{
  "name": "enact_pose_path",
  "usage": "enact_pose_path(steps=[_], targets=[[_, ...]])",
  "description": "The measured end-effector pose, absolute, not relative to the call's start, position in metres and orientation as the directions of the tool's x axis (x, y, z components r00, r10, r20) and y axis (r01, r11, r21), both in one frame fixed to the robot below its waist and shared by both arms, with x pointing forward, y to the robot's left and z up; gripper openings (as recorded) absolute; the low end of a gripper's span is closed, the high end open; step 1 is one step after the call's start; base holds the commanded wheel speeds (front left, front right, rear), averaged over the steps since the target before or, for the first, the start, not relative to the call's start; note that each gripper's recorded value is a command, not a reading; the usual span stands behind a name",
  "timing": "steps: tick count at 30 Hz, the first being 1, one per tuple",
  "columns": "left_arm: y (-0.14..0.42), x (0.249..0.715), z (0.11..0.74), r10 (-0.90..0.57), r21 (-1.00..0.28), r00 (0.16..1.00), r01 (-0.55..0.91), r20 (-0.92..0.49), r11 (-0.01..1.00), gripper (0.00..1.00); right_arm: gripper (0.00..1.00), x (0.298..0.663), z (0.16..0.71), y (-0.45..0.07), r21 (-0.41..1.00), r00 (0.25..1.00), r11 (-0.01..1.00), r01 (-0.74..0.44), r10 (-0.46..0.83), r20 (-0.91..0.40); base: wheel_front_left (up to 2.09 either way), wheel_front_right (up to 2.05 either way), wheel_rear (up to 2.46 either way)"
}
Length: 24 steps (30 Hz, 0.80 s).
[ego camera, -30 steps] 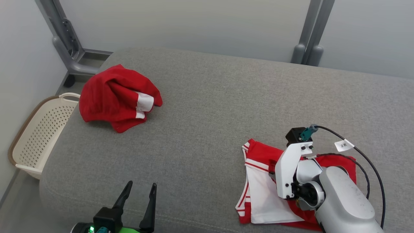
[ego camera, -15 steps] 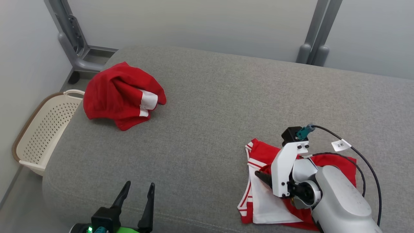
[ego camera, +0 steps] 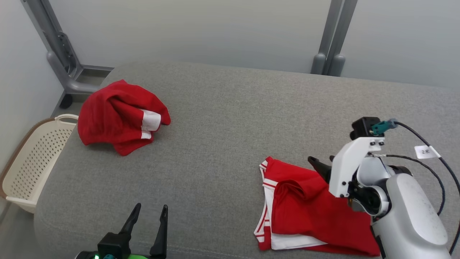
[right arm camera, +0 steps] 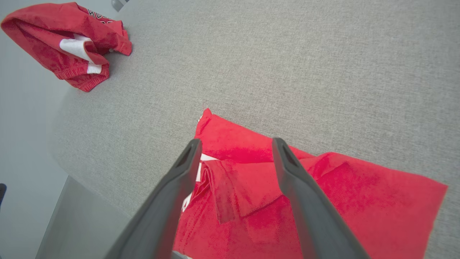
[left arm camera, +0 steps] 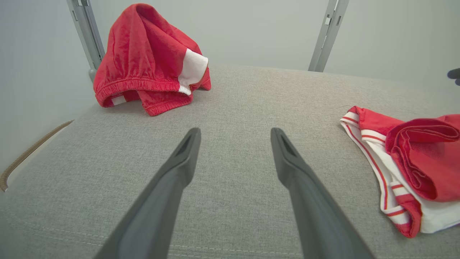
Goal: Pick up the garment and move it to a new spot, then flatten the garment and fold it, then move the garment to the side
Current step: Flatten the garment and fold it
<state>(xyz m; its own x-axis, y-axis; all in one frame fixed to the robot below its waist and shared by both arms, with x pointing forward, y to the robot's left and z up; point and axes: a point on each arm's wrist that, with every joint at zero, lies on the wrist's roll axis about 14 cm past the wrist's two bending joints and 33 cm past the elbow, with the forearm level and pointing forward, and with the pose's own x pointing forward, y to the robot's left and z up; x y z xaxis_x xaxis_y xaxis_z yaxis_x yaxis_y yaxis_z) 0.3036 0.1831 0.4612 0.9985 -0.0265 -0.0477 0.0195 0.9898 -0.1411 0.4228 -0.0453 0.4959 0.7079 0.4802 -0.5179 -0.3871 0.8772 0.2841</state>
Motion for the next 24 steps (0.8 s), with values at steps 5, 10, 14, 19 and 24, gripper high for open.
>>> enact_pose_path(steps=[5, 10, 14, 19, 24], targets=[[0.177, 0.306, 0.464, -0.047, -0.141, 0.998, 0.042, -0.037, 0.989, 1.0, 1.0, 0.412, 0.485, -0.081, 0.243, 0.737, 0.92, -0.308, 0.392, -0.55, 0.0, 0.0, 0.0], [0.172, 0.308, 0.464, -0.061, -0.143, 0.997, 0.055, -0.038, 0.988, 1.0, 0.43, 0.391, 0.457, -0.102, 0.224, 0.71, 0.943, -0.248, 0.334, -0.621, 0.0, 0.0, 0.0], [0.171, 0.309, 0.463, -0.065, -0.143, 0.997, 0.058, -0.043, 0.988, 1.0, 0.0, 0.379, 0.44, -0.099, 0.238, 0.672, 0.939, -0.247, 0.343, -0.656, 0.0, 0.0, 0.0], [0.17, 0.308, 0.461, -0.065, -0.144, 0.997, 0.057, -0.051, 0.988, 1.0, 0.0, 0.375, 0.428, -0.088, 0.25, 0.644, 0.931, -0.266, 0.364, -0.672, 0.0, 0.0, 0.0], [0.171, 0.306, 0.458, -0.059, -0.146, 0.996, 0.05, -0.061, 0.988, 1.0, 0.0, 0.383, 0.423, -0.077, 0.256, 0.631, 0.925, -0.282, 0.38, -0.677, 0.0, 0.0, 0.0]])
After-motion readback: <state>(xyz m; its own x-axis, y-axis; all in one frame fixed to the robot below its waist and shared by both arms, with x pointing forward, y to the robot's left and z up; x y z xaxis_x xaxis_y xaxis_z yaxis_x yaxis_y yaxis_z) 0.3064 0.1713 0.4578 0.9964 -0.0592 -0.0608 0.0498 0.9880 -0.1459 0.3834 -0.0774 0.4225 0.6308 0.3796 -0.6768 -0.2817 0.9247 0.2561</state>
